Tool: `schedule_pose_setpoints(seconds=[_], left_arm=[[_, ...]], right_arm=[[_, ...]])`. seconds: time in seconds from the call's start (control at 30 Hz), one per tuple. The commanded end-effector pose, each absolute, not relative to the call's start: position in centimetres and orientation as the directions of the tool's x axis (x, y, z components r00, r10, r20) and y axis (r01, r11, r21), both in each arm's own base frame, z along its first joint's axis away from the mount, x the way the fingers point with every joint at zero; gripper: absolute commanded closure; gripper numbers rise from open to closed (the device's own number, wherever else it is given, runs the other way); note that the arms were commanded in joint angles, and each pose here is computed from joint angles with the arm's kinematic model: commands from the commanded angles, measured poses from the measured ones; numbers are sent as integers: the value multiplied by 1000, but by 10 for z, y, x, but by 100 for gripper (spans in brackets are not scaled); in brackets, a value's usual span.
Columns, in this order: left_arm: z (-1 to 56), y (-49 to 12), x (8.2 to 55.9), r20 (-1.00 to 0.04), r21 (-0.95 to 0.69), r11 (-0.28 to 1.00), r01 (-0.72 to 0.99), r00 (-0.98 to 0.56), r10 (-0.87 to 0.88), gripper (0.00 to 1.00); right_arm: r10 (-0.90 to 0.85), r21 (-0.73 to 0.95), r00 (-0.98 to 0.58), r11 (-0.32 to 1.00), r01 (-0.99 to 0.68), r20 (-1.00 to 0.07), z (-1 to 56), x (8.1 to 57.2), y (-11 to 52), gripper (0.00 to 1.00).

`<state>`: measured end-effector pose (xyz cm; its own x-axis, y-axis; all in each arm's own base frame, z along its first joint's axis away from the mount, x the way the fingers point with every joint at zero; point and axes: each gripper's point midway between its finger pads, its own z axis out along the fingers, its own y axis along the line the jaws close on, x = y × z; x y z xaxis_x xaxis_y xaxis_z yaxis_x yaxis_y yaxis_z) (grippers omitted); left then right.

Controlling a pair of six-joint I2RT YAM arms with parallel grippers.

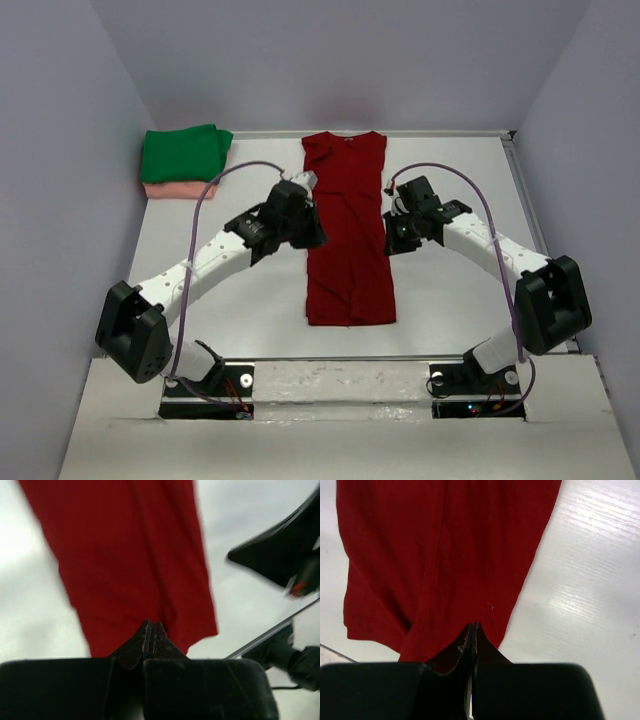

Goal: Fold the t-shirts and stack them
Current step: Fold the tshirt

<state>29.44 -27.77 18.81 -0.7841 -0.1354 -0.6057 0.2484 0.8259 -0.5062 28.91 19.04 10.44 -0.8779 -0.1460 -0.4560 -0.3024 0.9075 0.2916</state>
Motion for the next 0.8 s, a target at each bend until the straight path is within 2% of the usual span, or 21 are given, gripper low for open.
schedule_pose_setpoints(seconds=[0.0,0.2,0.23,0.27,0.37,0.47,0.6,0.77], left_arm=[[135,-265,247,-448,-554,828,93,-871,-202,100],[97,-255,193,-362,-539,842,29,-910,-200,100],[97,-256,188,-358,-544,839,29,-912,-200,95],[95,-257,181,-349,-545,838,31,-917,-194,75],[88,-250,168,-334,-517,856,1,-921,-201,56],[84,-245,156,-305,-506,862,-34,-928,-215,45],[71,-239,142,-263,-480,874,-75,-938,-225,44],[48,-230,129,-226,-419,902,-104,-950,-215,46]], right_arm=[[-134,309,-859,897,-318,-494,100,311,211,100],[-157,304,-865,894,-330,-477,90,318,230,100],[-157,307,-866,893,-330,-475,90,319,231,100],[-168,301,-863,891,-340,-477,90,318,234,100],[-159,305,-861,891,-336,-484,94,318,235,100],[-162,308,-859,888,-341,-485,96,313,236,100],[-155,296,-856,895,-333,-494,98,308,229,100],[-95,269,-877,931,-245,-470,92,295,212,100]])
